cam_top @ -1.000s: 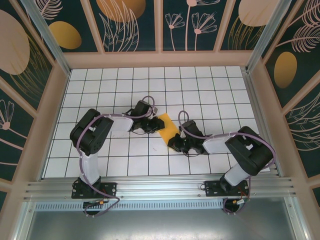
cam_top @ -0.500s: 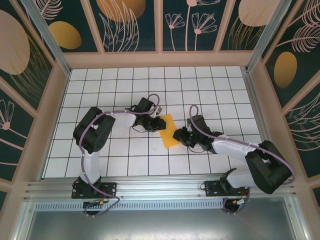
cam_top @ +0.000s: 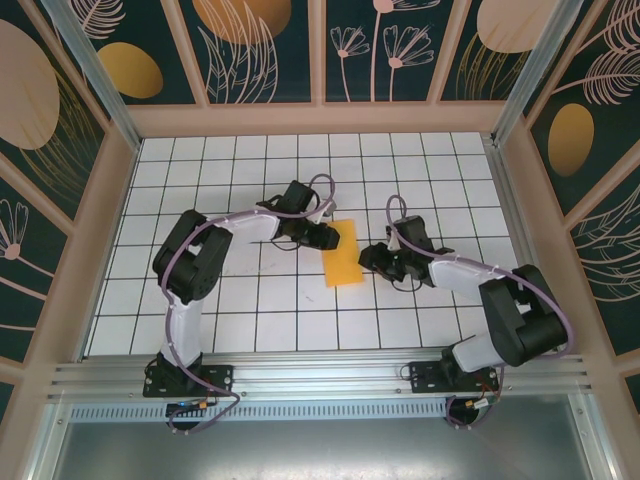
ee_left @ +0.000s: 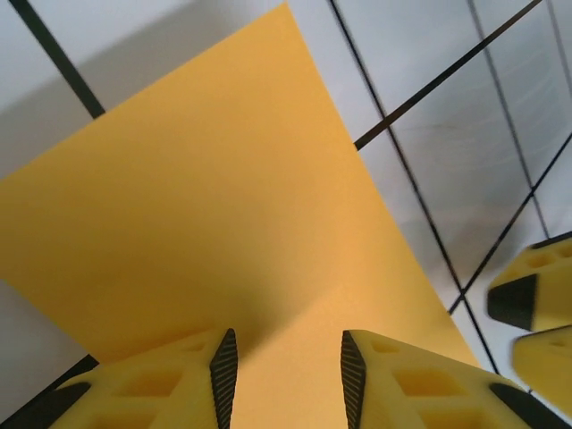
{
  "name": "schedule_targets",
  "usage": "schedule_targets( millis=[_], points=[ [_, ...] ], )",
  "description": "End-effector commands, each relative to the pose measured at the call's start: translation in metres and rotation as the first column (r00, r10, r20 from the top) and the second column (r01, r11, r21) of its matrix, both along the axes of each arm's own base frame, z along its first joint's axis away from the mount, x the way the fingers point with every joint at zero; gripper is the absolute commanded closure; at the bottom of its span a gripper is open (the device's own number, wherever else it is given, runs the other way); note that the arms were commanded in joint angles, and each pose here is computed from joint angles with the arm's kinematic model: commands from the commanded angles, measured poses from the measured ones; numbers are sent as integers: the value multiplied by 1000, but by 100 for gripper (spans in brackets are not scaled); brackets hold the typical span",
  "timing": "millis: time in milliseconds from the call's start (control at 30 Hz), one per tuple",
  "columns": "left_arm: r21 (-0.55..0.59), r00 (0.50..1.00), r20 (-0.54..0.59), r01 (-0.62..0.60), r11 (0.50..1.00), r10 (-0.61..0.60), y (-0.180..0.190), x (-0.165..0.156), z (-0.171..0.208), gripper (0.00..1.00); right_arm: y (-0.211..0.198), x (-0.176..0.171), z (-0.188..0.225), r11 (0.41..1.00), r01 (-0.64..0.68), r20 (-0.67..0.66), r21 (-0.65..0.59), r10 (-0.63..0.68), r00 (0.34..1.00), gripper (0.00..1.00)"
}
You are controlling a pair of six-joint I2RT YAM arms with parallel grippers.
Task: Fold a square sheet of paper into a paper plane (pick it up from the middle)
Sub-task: Rotate the paper at the center of the table, then third fold the triangle at the center of the table.
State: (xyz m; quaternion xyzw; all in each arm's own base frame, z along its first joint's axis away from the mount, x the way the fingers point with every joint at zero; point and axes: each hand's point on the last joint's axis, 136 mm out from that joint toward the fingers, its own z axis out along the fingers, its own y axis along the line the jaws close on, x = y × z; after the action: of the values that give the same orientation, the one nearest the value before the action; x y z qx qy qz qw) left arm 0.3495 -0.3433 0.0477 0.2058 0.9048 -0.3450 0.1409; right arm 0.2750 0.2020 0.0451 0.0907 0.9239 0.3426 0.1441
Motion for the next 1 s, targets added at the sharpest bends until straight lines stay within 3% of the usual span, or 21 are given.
schedule_targets(
  millis=[0,267,500,800,967],
  points=[
    [-59,997,70,-9,998,14,0,4,41,62,13,10,9,997,-64,43,34,62,997,56],
    [-117,995,38,-90,989,95,13,-15,44,65,22,24,3,993,-102,38,53,100,994,56],
    [-99,980,156,-109,989,124,35,-36,60,59,24,39,2,989,-136,42,66,133,990,57],
    [79,915,397,-114,990,74,41,-79,58,48,29,50,-2,980,-171,1,104,172,985,85],
    [157,863,506,-97,983,4,21,-92,61,42,28,50,2,984,-124,-30,130,129,991,92]
  ],
)
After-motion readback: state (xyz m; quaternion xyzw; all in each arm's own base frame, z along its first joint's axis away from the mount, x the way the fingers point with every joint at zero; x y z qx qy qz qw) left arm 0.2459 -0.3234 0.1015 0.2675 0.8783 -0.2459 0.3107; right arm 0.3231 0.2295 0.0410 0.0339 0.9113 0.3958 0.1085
